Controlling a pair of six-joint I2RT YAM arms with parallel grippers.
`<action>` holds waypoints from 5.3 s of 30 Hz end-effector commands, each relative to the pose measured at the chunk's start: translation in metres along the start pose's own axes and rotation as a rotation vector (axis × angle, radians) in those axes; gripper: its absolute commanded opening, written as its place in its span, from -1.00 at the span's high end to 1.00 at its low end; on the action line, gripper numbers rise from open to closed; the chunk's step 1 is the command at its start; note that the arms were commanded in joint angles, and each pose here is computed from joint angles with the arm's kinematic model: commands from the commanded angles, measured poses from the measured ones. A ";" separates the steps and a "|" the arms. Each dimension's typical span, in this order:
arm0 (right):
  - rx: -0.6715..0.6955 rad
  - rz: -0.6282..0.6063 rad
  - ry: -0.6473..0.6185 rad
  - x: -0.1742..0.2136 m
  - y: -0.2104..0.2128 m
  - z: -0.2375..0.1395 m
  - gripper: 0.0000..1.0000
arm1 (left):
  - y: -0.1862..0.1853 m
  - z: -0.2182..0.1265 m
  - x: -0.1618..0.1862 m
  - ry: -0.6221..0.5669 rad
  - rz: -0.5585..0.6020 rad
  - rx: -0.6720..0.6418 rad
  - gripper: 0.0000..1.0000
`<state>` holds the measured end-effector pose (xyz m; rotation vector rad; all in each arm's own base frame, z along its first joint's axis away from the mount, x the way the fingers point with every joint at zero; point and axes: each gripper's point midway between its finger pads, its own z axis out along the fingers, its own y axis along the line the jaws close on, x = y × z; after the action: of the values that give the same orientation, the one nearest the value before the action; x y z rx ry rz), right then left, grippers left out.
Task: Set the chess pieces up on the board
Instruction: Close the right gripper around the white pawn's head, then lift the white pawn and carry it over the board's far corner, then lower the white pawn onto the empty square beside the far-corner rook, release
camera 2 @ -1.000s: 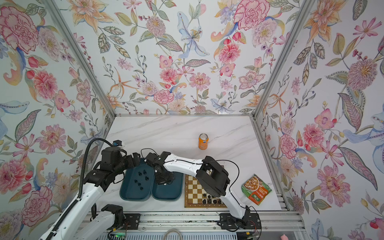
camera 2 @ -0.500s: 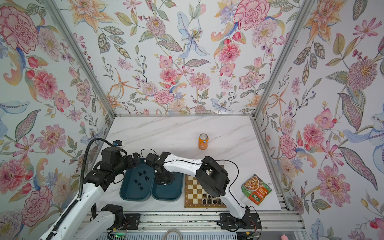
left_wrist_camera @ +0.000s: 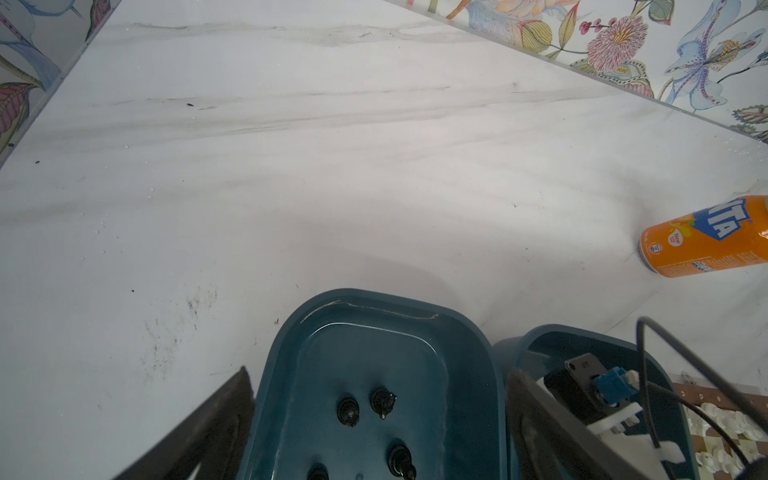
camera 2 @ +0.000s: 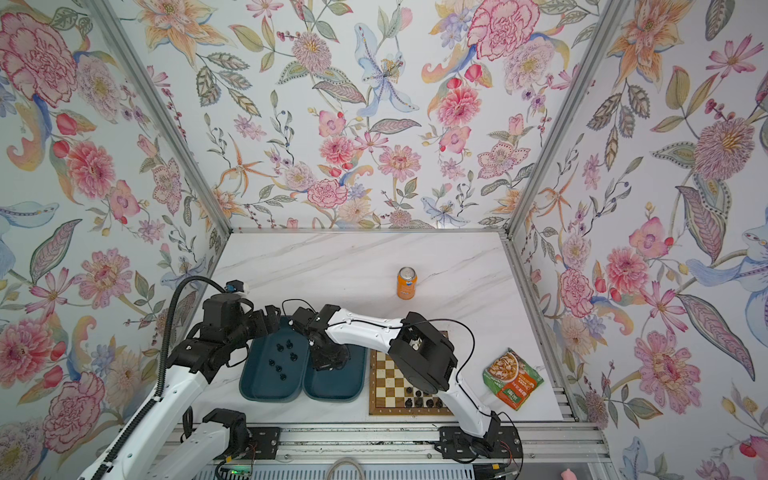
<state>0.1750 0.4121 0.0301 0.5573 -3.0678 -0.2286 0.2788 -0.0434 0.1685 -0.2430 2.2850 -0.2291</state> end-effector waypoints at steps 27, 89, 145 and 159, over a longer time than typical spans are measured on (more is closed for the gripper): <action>0.086 0.074 -0.131 -0.014 -0.050 -0.096 0.78 | -0.017 0.005 -0.026 -0.049 0.020 0.063 -0.92; 0.152 0.220 -0.018 -0.004 -0.148 -0.042 0.77 | -0.104 0.045 -0.046 -0.019 0.082 0.186 -0.91; 0.157 0.254 0.002 -0.006 -0.155 -0.030 0.54 | -0.099 0.042 -0.055 -0.040 0.092 0.168 -0.90; 0.170 0.256 0.016 -0.003 -0.158 -0.025 0.55 | -0.097 0.038 -0.055 -0.051 0.085 0.165 -0.90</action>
<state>0.2379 0.2704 0.0410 0.1885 -3.1446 0.0029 0.3535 -0.1321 0.1976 -0.0600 2.2233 -0.3824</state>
